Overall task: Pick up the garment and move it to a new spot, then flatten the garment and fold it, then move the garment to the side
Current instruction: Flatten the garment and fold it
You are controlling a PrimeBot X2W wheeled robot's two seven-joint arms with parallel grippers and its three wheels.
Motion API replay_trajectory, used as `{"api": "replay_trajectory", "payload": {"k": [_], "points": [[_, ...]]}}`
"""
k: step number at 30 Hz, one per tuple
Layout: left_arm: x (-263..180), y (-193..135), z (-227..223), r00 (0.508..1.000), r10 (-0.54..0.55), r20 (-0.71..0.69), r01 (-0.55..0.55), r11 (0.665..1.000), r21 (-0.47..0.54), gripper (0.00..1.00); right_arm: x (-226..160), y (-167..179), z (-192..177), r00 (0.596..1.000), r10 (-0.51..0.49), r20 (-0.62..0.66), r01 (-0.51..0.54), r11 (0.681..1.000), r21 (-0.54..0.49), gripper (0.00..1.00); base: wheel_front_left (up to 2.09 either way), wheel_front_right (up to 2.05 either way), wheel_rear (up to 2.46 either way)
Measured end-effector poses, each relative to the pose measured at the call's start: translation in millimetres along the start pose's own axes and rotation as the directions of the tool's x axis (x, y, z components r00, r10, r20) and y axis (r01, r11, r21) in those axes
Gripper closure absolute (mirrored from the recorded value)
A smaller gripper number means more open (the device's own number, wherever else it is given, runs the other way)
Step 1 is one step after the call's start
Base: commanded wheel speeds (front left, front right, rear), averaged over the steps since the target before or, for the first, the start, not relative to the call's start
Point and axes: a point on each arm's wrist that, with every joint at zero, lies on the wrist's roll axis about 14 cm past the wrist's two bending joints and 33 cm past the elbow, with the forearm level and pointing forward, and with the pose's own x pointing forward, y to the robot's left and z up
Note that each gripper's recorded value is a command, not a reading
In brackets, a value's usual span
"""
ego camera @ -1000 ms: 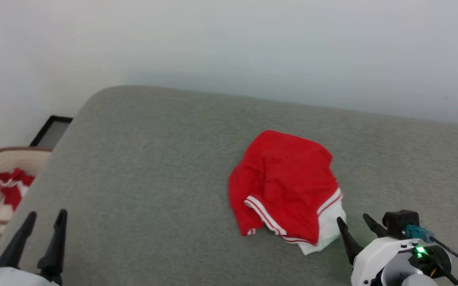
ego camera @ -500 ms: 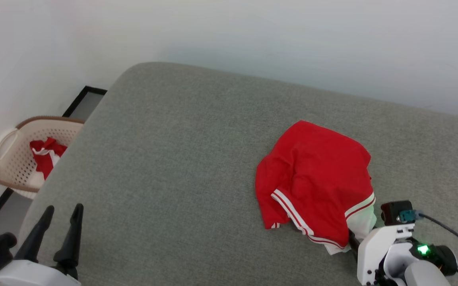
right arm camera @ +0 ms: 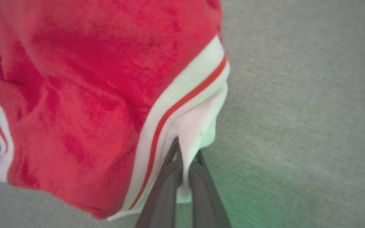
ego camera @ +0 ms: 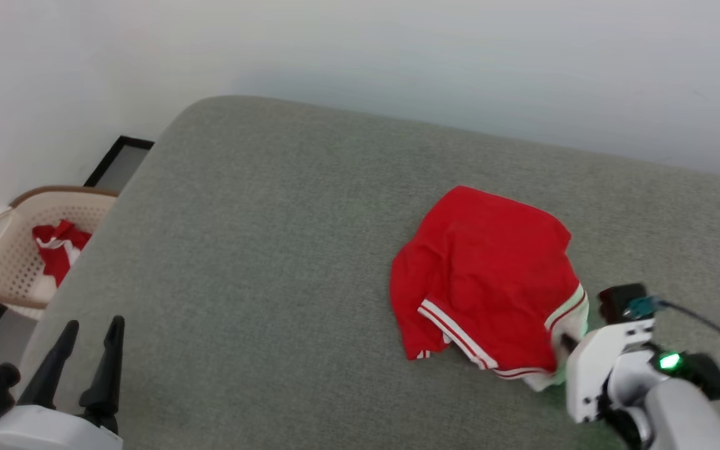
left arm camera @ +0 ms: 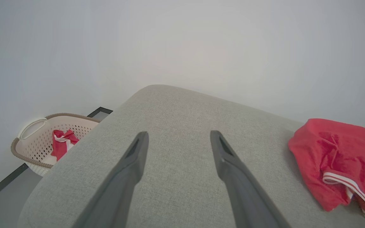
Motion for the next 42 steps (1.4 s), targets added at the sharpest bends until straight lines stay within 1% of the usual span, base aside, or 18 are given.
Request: {"api": "replay_trajectory", "payload": {"k": [5,7,12,17,20,26,27,28,29,30,31,32,37,40,42], "points": [[6.3,-7.8,1.3,1.0,-0.027,0.006,0.027,1.0,-0.002,0.0,-21.9,-37.2,29.6,0.994,-0.076,0.074,0.077,0.997,-0.009,1.0,0.0,0.0,0.0],[9.0,-10.4,1.1,0.999,-0.035,0.007,0.035,0.999,-0.002,0.0,-34.2,-57.5,37.8,0.988,-0.122,0.092,0.124,0.992,-0.009,1.0,0.0,0.0,0.0],[18.6,-23.9,-0.4,0.997,-0.076,0.005,0.076,0.997,-0.007,0.0,-69.3,-113.7,44.9,0.96,-0.258,0.105,0.257,0.966,0.02,1.0,0.0,0.0,0.0],[27.7,-36.7,-3.8,0.994,-0.113,-0.001,0.113,0.994,-0.009,0.0,-99.5,-159.8,31.5,0.922,-0.379,0.072,0.374,0.924,0.079,1.0,0.0,0.0,0.0],[32.3,-42.9,-6.4,0.992,-0.129,-0.007,0.129,0.992,-0.011,0.0,-108.3,-177.4,15.7,0.905,-0.424,0.03,0.419,0.902,0.103,1.0,0.0,0.0,0.0],[39.4,-47.7,-9.9,0.989,-0.145,-0.018,0.145,0.989,-0.011,0.0,-100.6,-185.4,-19.6,0.9,-0.43,-0.071,0.435,0.886,0.159,1.0,0.0,0.0,0.0],[39.9,-48.2,-11.2,0.989,-0.148,-0.021,0.147,0.989,-0.012,0.0,-98.1,-184.9,-24.7,0.901,-0.426,-0.084,0.434,0.885,0.167,0.98,0.0,0.0,0.0],[40.8,-48.5,-12.1,0.989,-0.148,-0.024,0.148,0.989,-0.011,0.0,-95.6,-185.1,-29.6,0.901,-0.423,-0.1,0.434,0.884,0.174,0.75,0.0,0.0,0.0],[41.9,-49.1,-12.3,0.988,-0.15,-0.025,0.15,0.989,-0.01,0.0,-93.5,-185.9,-33.0,0.9,-0.422,-0.113,0.436,0.882,0.18,0.59,0.0,0.0,0.0],[43.3,-50.1,-12.1,0.988,-0.154,-0.025,0.154,0.988,-0.008,0.0,-91.4,-186.8,-35.1,0.899,-0.42,-0.122,0.437,0.88,0.186,0.37,0.0,0.0,0.0],[44.7,-51.3,-12.0,0.987,-0.158,-0.025,0.158,0.987,-0.006,0.0,-89.6,-187.5,-35.8,0.899,-0.42,-0.125,0.437,0.879,0.19,0.02,0.0,0.0,0.0],[45.7,-53.0,-12.3,0.986,-0.164,-0.028,0.164,0.986,-0.004,0.0,-87.8,-188.1,-35.1,0.899,-0.419,-0.125,0.436,0.88,0.191,0.0,0.0,0.0,0.0],[50.5,-58.7,-11.1,0.981,-0.188,-0.039,0.188,0.982,0.008,0.0,-86.1,-190.4,-20.5,0.902,-0.422,-0.089,0.431,0.881,0.195,0.0,0.0,0.0,0.0],[54.0,-64.3,-7.3,0.977,-0.211,-0.044,0.212,0.977,0.018,0.0,-91.2,-192.5,-17.3,0.901,-0.427,-0.075,0.433,0.878,0.203,0.0,0.0,0.0,0.0],[56.6,-70.6,-5.1,0.971,-0.233,-0.055,0.235,0.972,0.025,0.0,-95.4,-192.5,-9.5,0.901,-0.431,-0.042,0.43,0.879,0.205,0.0,0.0,0.0,0.0]]}}
